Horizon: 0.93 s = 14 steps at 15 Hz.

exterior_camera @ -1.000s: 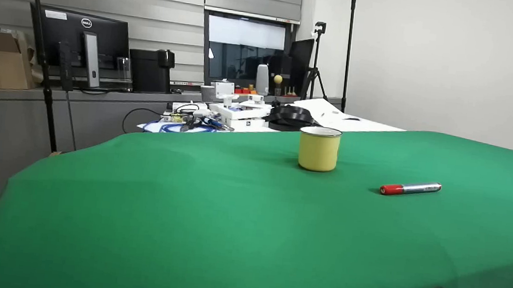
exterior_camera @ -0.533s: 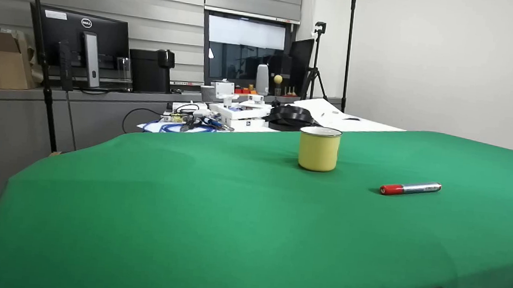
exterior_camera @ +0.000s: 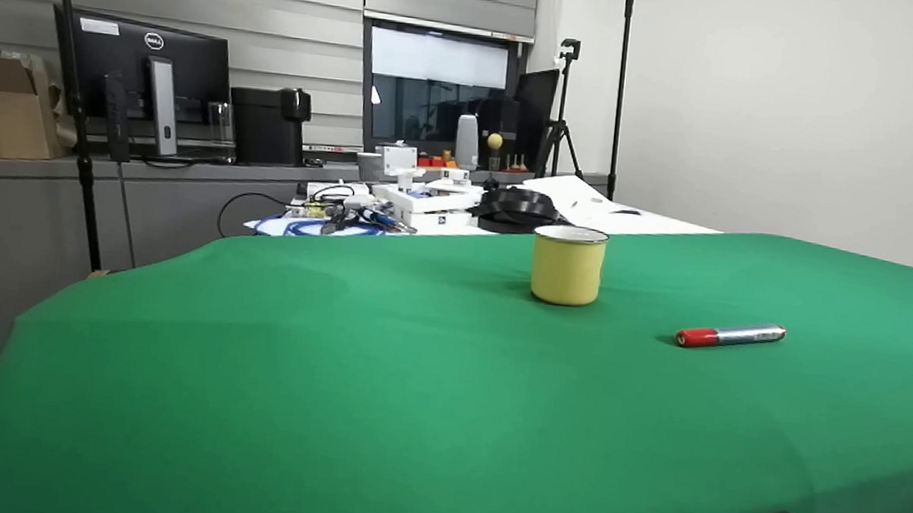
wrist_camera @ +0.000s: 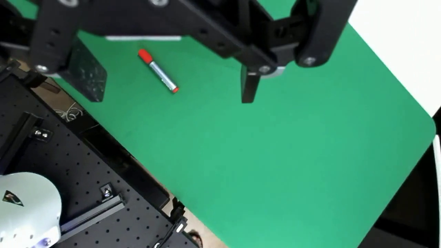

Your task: Place the red marker in the yellow mug

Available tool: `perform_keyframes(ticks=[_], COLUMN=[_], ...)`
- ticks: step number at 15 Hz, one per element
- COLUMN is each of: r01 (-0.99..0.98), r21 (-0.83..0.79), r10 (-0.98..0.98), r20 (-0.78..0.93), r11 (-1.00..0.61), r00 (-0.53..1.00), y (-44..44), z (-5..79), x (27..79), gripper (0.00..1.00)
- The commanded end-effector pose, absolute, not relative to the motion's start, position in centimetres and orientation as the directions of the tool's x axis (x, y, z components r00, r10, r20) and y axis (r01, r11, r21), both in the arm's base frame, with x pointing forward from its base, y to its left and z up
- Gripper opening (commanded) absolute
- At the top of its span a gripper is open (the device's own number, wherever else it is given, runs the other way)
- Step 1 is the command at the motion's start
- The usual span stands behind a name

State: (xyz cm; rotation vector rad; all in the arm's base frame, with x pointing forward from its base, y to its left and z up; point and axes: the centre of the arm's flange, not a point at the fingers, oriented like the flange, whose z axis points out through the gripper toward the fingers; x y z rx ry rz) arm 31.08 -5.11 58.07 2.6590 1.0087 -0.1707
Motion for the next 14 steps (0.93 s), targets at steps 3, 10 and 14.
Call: perform_keyframes(ticks=[3, 10, 14], r01=[0.846, 0.805, 0.856], r21=[0.236, 0.245, 0.270], r10=[0.840, 0.789, 0.868], r20=[-0.157, -0.184, -0.112], r11=[-0.478, -0.540, -0.441], r00=[0.519, 0.586, 0.483], y=[-2.0, -2.6, -2.3], z=[58.3, 58.1, 57.2], x=[34.1, 33.2, 33.2], gripper=[1.00, 1.00, 1.00])
